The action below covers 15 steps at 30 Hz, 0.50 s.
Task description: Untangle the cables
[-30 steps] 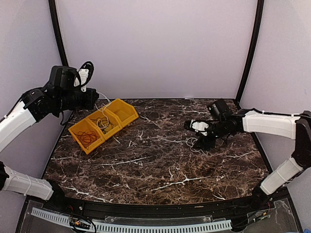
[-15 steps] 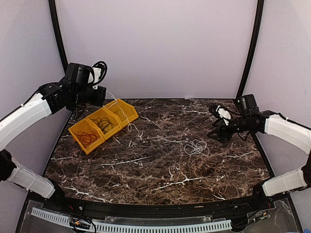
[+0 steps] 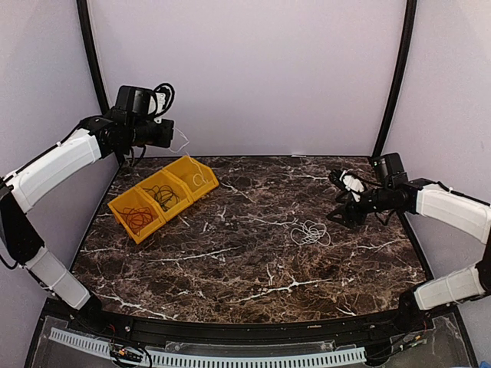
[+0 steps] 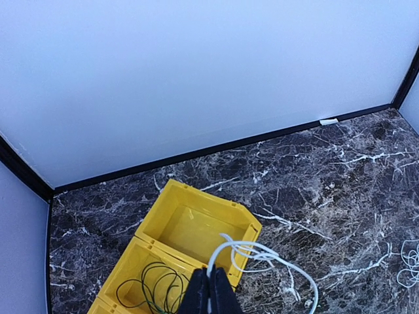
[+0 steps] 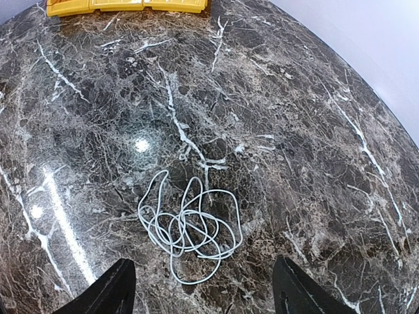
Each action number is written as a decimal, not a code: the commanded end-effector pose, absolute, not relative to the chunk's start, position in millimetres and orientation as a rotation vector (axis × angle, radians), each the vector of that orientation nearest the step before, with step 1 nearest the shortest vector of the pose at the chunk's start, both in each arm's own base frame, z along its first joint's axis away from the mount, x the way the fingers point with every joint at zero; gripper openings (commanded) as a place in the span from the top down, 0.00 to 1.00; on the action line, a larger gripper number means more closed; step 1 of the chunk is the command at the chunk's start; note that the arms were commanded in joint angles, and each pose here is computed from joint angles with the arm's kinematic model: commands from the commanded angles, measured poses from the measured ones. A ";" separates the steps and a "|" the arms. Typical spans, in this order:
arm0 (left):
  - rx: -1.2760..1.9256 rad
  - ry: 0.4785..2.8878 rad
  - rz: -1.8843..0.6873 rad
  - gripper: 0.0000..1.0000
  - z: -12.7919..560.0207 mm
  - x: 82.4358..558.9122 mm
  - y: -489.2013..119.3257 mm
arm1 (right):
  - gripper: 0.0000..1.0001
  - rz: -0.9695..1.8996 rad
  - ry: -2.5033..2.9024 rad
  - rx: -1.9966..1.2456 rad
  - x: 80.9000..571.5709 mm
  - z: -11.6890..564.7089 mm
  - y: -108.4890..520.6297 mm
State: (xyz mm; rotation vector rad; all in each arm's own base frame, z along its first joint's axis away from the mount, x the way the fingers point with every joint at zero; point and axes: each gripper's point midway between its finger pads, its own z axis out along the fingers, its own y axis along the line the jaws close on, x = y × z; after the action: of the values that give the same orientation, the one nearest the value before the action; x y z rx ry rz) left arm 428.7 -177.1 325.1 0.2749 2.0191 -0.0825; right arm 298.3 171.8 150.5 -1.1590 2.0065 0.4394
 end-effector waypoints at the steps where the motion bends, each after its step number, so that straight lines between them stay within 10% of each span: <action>1: 0.218 1.970 -0.131 1.00 344.2 449.5 -168.6 | 0.26 0.400 1.970 -1.161 304.5 153.6 170.1; 15: 0.127 2.036 -0.077 1.00 297.1 503.0 -147.1 | 0.26 0.387 1.980 -1.170 304.7 149.3 168.3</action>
State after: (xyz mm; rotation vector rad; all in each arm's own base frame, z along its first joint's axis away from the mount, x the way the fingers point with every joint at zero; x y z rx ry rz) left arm 489.1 -151.3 296.6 0.1619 2.0554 -0.0857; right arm 301.1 169.7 150.4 -1.1651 1.9995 0.4098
